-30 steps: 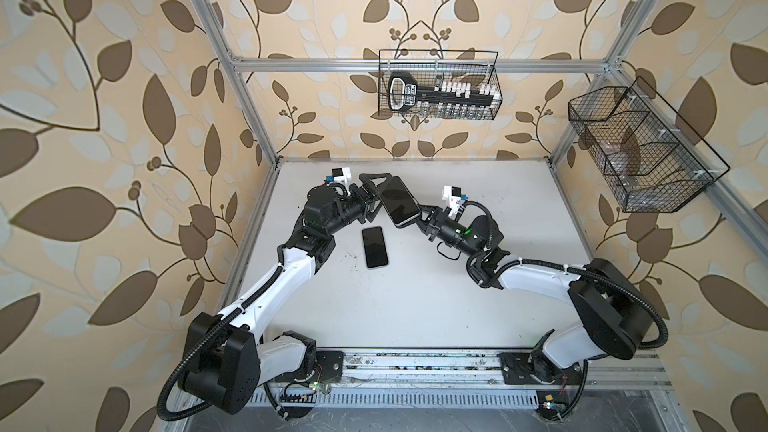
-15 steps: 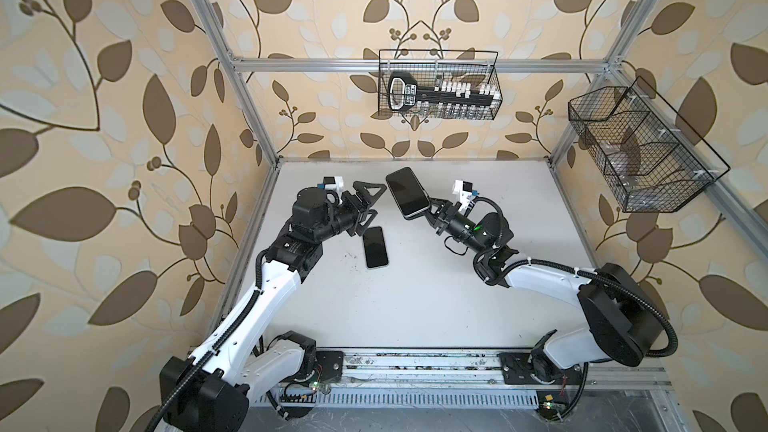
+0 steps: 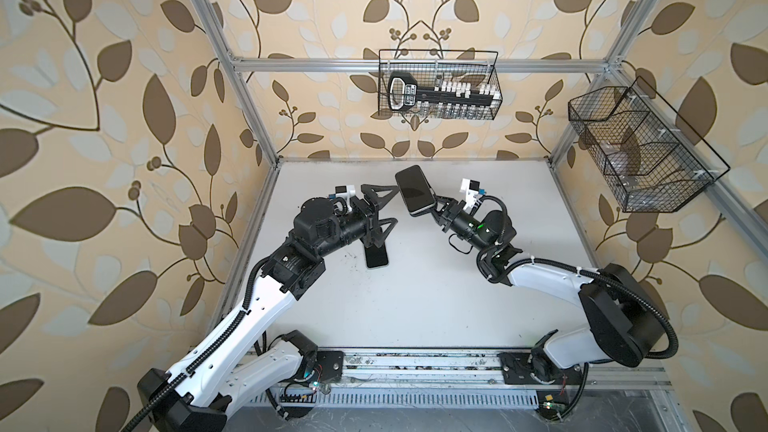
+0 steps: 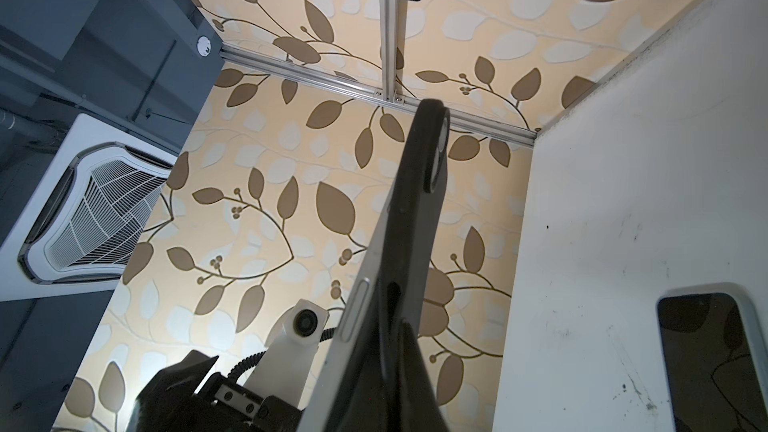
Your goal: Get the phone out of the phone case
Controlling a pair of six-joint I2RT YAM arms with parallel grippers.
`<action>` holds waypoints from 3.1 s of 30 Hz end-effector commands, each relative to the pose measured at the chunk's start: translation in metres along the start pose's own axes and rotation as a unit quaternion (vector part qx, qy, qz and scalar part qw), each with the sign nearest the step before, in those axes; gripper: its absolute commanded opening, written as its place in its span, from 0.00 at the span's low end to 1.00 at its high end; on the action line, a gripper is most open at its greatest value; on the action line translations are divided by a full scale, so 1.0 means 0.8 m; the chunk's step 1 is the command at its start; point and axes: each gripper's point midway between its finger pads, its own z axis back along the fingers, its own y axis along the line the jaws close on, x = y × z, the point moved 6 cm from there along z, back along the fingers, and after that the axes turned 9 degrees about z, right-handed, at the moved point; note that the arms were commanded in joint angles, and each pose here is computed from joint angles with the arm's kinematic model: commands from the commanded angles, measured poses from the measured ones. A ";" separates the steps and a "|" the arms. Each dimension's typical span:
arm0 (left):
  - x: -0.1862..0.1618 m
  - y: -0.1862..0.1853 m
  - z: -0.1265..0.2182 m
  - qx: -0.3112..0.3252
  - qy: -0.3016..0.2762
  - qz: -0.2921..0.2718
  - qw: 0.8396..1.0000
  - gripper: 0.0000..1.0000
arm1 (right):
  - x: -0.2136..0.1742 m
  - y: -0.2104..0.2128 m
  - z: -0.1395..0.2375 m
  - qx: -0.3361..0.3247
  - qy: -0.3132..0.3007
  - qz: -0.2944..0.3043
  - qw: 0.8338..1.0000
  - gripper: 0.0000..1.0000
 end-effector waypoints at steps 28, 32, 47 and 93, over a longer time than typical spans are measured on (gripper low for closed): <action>-0.015 -0.020 -0.048 -0.020 0.000 -0.007 1.000 0.99 | 0.027 0.050 0.017 0.062 -0.069 0.028 0.995 0.00; -0.012 -0.021 -0.045 -0.023 -0.015 -0.009 1.000 0.99 | 0.027 0.053 0.018 0.065 -0.070 0.030 0.995 0.00; -0.025 -0.024 -0.046 -0.031 -0.004 -0.006 0.999 0.99 | 0.022 0.046 0.016 0.069 -0.074 0.022 0.995 0.00; -0.035 -0.027 -0.052 -0.050 0.019 -0.023 0.998 0.99 | 0.018 0.052 0.008 0.083 -0.077 0.006 0.994 0.00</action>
